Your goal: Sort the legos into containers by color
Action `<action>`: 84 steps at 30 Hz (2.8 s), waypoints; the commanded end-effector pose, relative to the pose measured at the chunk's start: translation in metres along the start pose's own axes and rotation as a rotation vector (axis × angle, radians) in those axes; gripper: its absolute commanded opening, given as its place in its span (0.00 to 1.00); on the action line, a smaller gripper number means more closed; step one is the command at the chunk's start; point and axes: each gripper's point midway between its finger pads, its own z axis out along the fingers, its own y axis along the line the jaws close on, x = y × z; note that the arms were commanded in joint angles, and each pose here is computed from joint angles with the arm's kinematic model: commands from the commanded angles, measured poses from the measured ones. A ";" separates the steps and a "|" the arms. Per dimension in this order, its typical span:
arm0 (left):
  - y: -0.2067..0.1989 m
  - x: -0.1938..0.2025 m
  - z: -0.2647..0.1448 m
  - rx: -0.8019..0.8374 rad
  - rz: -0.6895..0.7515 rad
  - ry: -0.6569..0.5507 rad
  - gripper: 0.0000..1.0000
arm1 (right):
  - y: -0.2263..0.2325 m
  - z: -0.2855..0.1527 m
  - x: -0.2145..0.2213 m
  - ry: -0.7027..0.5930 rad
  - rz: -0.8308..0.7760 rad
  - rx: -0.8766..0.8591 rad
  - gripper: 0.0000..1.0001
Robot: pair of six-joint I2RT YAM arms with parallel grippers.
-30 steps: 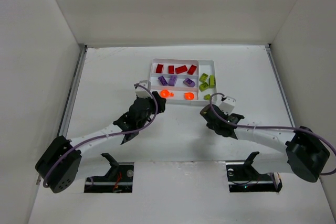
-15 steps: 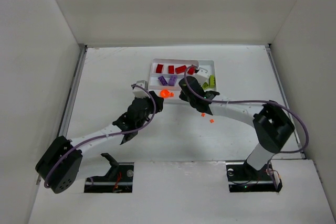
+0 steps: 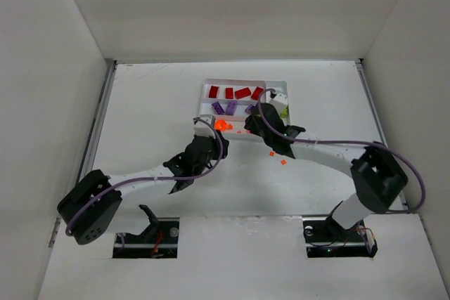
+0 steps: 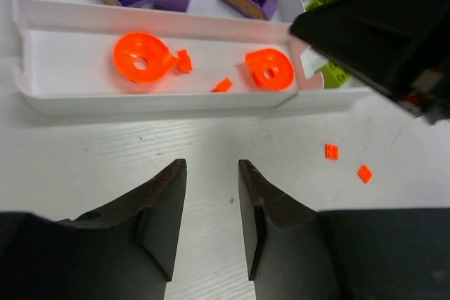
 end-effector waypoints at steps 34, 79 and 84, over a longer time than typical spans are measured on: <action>-0.147 0.121 0.086 -0.013 0.360 0.234 0.43 | -0.183 -0.081 -0.046 -0.279 0.154 0.083 0.37; -0.066 -0.017 0.072 -0.146 0.200 0.033 0.15 | -0.182 -0.072 -0.034 -0.229 0.149 0.088 0.39; -0.046 -0.034 0.104 -0.163 0.156 0.023 0.18 | -0.182 -0.070 -0.031 -0.222 0.135 0.095 0.39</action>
